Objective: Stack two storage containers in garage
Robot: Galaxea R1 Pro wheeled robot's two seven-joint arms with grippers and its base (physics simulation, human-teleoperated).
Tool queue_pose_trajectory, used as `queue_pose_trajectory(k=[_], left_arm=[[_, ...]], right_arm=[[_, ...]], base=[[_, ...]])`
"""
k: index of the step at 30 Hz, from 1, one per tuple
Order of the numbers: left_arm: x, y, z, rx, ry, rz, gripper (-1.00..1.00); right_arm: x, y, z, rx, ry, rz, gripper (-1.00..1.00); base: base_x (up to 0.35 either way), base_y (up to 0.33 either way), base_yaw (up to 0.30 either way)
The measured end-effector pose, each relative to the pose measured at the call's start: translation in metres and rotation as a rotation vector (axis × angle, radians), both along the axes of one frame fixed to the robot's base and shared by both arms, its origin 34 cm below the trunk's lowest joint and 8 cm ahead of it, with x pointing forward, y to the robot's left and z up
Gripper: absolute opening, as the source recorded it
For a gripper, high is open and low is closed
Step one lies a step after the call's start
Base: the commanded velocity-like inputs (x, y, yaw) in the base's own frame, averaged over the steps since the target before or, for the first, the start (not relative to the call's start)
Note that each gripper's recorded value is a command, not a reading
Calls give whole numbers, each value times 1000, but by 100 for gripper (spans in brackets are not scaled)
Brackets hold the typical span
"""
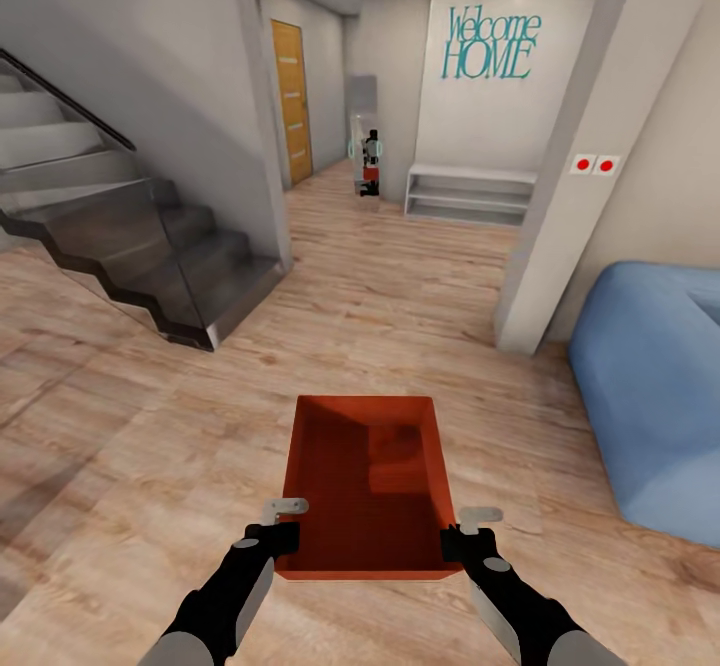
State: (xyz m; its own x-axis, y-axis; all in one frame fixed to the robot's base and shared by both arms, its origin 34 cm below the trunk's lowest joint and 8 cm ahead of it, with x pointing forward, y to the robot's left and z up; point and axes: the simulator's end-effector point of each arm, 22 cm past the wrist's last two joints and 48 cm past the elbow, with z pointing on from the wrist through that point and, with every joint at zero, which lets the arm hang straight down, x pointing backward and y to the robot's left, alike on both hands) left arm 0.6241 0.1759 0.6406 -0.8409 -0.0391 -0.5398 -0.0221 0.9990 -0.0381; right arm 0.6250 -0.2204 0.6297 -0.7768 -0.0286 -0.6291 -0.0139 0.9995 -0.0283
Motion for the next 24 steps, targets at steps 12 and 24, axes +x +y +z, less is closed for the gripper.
queue_pose_trajectory(k=[12,24], left_arm=[[0,0,0,0,0,0,-100],[0,0,0,0,-1,1,-100]], right_arm=[[0,0,0,0,0,0,-100],[0,0,0,-1,-1,1,-100]], base=[[336,0,0],[336,0,0]])
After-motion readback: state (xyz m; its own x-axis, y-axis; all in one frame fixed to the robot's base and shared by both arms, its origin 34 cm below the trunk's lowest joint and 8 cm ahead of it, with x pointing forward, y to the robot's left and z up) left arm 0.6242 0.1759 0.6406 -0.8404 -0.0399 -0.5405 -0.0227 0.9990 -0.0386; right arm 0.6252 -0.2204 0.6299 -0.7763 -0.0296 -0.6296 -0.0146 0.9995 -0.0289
